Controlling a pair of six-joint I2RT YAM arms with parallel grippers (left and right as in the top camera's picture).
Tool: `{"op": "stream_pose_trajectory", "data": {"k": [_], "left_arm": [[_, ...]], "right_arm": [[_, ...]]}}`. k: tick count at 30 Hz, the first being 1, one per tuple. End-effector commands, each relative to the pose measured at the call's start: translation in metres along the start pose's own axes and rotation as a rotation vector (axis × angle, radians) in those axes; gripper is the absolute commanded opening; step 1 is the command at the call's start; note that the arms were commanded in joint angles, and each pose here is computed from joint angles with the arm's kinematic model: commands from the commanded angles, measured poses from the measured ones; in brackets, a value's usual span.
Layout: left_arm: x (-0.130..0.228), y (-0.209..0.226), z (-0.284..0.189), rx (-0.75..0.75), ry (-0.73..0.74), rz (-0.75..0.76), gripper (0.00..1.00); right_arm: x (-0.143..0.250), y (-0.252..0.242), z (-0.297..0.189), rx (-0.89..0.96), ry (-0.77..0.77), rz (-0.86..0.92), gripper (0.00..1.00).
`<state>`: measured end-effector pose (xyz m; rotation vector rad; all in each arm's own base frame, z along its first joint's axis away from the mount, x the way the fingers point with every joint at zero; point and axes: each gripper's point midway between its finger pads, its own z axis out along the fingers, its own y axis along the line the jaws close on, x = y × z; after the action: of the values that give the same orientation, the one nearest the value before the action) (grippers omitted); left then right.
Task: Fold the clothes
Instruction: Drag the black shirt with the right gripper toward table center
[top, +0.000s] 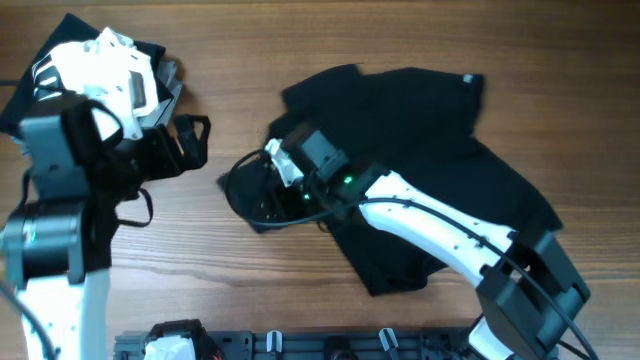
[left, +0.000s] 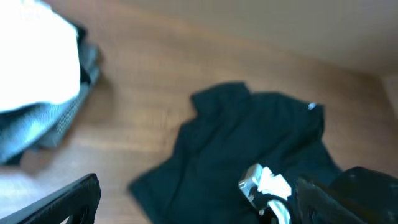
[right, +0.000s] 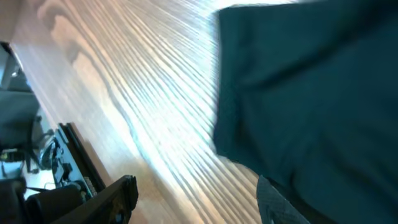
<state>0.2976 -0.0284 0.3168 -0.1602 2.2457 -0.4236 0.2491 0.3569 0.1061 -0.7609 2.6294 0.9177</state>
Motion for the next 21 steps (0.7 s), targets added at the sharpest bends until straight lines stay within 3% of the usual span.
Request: {"op": "stream_pose_trajectory", "data": {"k": [1,5,10,16,21], "left_arm": [[-0.01,-0.004,-0.01,-0.005,-0.049,0.023,1.0],[-0.005,-0.007,0.0,0.031,-0.007,0.012,1.0],[-0.007,-0.008,0.006,0.046,0.002,0.01,1.0],[-0.015,-0.01,0.006,0.053,-0.03,0.021,1.0],[-0.015,-0.01,0.007,0.053,-0.028,0.021,1.0]], "right_arm": [[-0.043,-0.055,-0.073,0.151,-0.206,0.179,0.66],[-0.027,-0.162,-0.181,0.391,-0.357,0.588,0.79],[0.079,-0.293,-0.274,0.629,-0.371,1.102,0.81],[0.192,-0.36,-0.283,0.582,-0.268,1.498,0.88],[0.227,-0.387,-0.26,0.554,-0.185,1.597,0.85]]}}
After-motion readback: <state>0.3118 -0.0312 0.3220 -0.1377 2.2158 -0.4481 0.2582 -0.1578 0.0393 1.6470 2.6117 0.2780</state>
